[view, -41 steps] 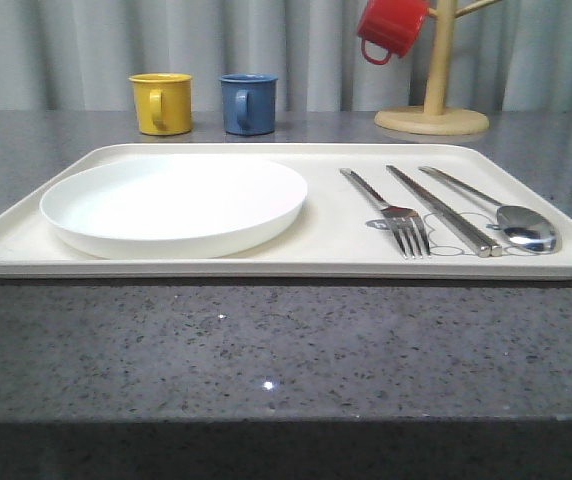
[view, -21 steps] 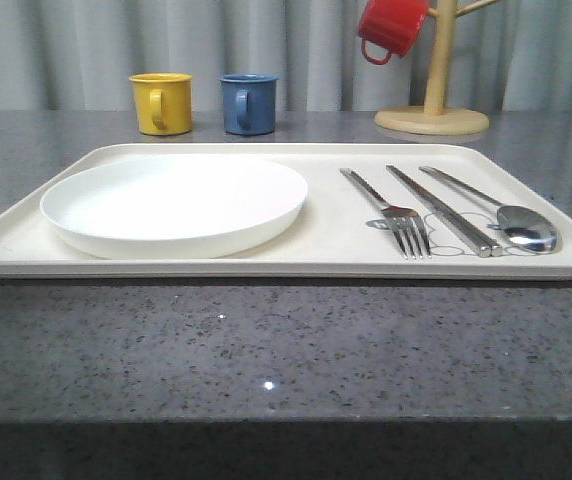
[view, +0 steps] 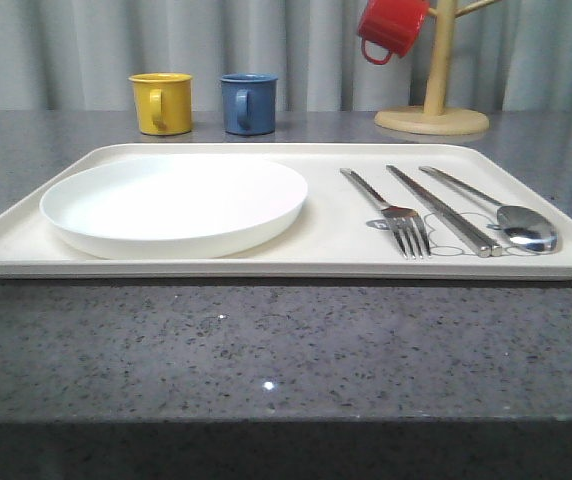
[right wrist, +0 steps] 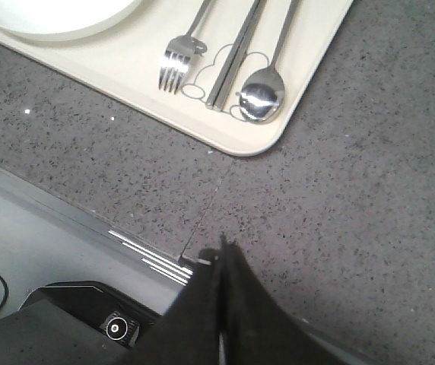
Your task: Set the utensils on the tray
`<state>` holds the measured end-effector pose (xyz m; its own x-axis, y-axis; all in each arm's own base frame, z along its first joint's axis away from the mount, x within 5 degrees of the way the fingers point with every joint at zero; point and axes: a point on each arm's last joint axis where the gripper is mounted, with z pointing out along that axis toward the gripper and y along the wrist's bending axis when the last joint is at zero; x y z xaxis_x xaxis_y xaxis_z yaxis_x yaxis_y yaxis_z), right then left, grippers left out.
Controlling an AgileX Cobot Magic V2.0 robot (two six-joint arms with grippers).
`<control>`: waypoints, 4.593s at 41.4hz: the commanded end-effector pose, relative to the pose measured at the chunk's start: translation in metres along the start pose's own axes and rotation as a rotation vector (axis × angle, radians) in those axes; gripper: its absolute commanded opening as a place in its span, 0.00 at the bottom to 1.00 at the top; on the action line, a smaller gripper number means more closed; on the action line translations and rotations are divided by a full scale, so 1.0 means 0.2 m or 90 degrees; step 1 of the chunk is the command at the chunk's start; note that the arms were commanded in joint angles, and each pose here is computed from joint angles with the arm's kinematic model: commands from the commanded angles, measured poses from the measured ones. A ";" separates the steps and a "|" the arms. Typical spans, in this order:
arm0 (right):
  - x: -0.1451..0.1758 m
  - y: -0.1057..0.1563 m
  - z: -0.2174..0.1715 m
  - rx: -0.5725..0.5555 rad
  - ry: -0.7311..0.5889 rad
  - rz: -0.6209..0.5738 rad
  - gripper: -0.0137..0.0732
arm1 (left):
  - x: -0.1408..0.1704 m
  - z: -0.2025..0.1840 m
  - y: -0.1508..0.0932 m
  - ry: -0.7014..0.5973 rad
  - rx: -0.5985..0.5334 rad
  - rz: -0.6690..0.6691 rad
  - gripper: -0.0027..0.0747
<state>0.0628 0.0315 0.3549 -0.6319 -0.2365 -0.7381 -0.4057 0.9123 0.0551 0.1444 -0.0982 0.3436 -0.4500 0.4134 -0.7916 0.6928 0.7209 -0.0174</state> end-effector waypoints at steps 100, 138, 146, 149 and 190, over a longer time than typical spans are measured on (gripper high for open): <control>-0.05 0.01 -0.02 -0.008 -0.047 0.005 0.08 | 0.91 -0.13 0.04 -0.485 -0.471 -0.078 0.01; 0.24 -0.08 0.09 0.134 -0.454 0.062 0.08 | 0.91 -0.13 0.04 -0.485 -0.471 -0.078 0.01; 0.37 -0.12 0.22 0.180 -0.586 0.061 0.08 | 0.91 -0.13 0.04 -0.485 -0.471 -0.078 0.01; 0.42 -0.13 0.25 0.190 -0.605 0.062 0.08 | 0.91 -0.13 0.04 -0.485 -0.471 -0.078 0.01; 0.59 -0.16 0.40 0.258 -0.566 0.058 0.08 | 0.91 -0.13 0.04 -0.485 -0.471 -0.078 0.01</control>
<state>0.0568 0.0014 0.2012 0.0305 0.0594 -0.9978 -0.0250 0.9980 0.0587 0.0563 -0.0022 0.2075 0.0518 0.0543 -0.9972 0.0370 0.9977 0.0562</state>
